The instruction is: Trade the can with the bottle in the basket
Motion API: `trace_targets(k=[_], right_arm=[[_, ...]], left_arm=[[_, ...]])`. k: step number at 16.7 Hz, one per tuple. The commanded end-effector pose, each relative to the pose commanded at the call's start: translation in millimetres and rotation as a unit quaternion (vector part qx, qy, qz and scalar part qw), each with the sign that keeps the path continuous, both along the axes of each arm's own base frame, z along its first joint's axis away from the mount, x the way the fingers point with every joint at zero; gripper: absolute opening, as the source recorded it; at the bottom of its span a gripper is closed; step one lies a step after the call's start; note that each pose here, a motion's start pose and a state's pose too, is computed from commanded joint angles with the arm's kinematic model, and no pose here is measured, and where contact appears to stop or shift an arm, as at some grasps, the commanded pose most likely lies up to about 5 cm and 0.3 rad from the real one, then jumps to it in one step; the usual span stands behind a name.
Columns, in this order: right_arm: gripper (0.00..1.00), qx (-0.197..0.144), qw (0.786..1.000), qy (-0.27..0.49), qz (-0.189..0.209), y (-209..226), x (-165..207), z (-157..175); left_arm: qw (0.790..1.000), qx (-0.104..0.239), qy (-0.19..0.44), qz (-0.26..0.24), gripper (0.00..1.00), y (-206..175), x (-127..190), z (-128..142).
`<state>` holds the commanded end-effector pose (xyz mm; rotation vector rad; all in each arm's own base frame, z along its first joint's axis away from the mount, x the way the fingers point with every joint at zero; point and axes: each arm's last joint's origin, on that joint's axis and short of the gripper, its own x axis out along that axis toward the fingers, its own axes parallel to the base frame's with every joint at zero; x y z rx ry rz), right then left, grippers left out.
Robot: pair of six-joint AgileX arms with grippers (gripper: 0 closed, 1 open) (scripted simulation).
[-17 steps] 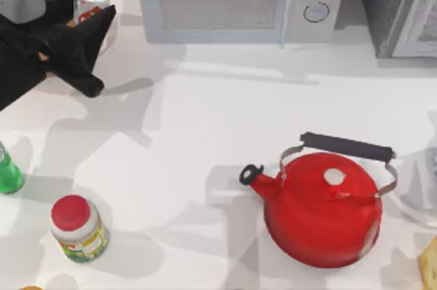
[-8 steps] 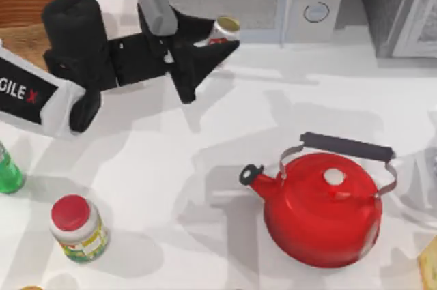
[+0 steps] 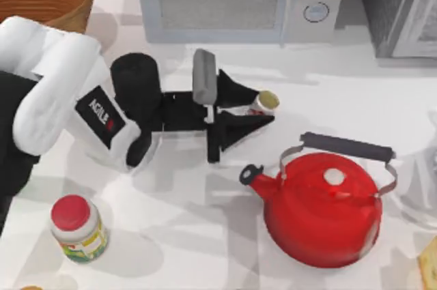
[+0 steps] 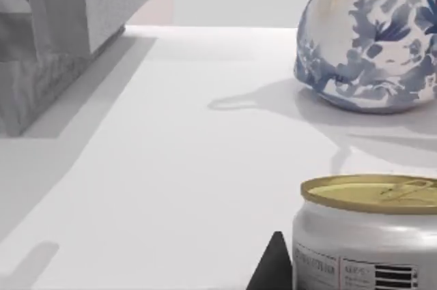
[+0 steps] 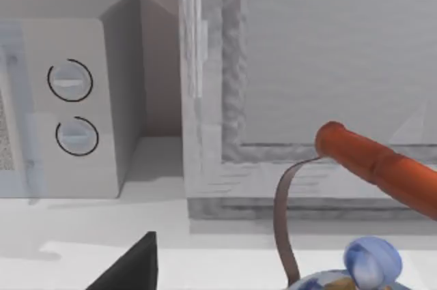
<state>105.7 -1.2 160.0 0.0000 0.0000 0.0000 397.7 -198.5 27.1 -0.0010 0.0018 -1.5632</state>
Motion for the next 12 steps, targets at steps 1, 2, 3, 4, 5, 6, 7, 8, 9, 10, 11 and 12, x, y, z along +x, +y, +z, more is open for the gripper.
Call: trace_targets(k=[1, 2, 3, 4, 5, 6, 7, 8, 9, 10, 11, 12], right_arm=[[1.00, 0.000, 1.000, 0.000, 0.000, 0.0, 0.0, 0.0], [1.00, 0.000, 1.000, 0.000, 0.000, 0.0, 0.0, 0.0], [1.00, 0.000, 1.000, 0.000, 0.000, 0.0, 0.0, 0.0], [1.00, 0.000, 1.000, 0.000, 0.000, 0.0, 0.0, 0.0], [1.00, 0.000, 1.000, 0.000, 0.000, 0.0, 0.0, 0.0], [1.00, 0.000, 1.000, 0.000, 0.000, 0.0, 0.0, 0.0], [1.00, 0.000, 1.000, 0.000, 0.000, 0.0, 0.0, 0.0], [1.00, 0.000, 1.000, 0.000, 0.000, 0.0, 0.0, 0.0], [1.00, 0.000, 1.000, 0.000, 0.000, 0.0, 0.0, 0.0], [1.00, 0.000, 1.000, 0.000, 0.000, 0.0, 0.0, 0.0], [1.00, 0.000, 1.000, 0.000, 0.000, 0.0, 0.0, 0.0], [1.00, 0.000, 1.000, 0.000, 0.000, 0.0, 0.0, 0.0]], left_arm=[[1.000, 0.000, -0.001, -0.008, 0.00, -2.6, -0.8, -5.9], [1.000, 0.000, -0.001, -0.014, 0.00, -4.5, -1.6, -9.0], [1.000, 0.000, -0.001, -0.014, 0.00, -4.6, -1.6, -9.1], [1.000, 0.000, -0.001, -0.014, 0.00, -4.6, -1.6, -9.1], [1.000, 0.000, -0.001, -0.014, 0.00, -4.6, -1.6, -9.1], [1.000, 0.000, -0.001, -0.014, 0.00, -4.6, -1.6, -9.1], [1.000, 0.000, -0.001, -0.014, 0.00, -4.6, -1.6, -9.1], [1.000, 0.000, -0.001, -0.014, 0.08, -4.6, -1.6, -9.1], [1.000, 0.000, -0.001, -0.014, 0.15, -4.6, -1.6, -9.1], [1.000, 0.000, -0.001, -0.014, 0.23, -4.6, -1.6, -9.1], [1.000, 0.000, -0.001, -0.014, 0.30, -4.6, -1.6, -9.1], [1.000, 0.000, -0.001, -0.014, 0.38, -4.6, -1.6, -9.1]])
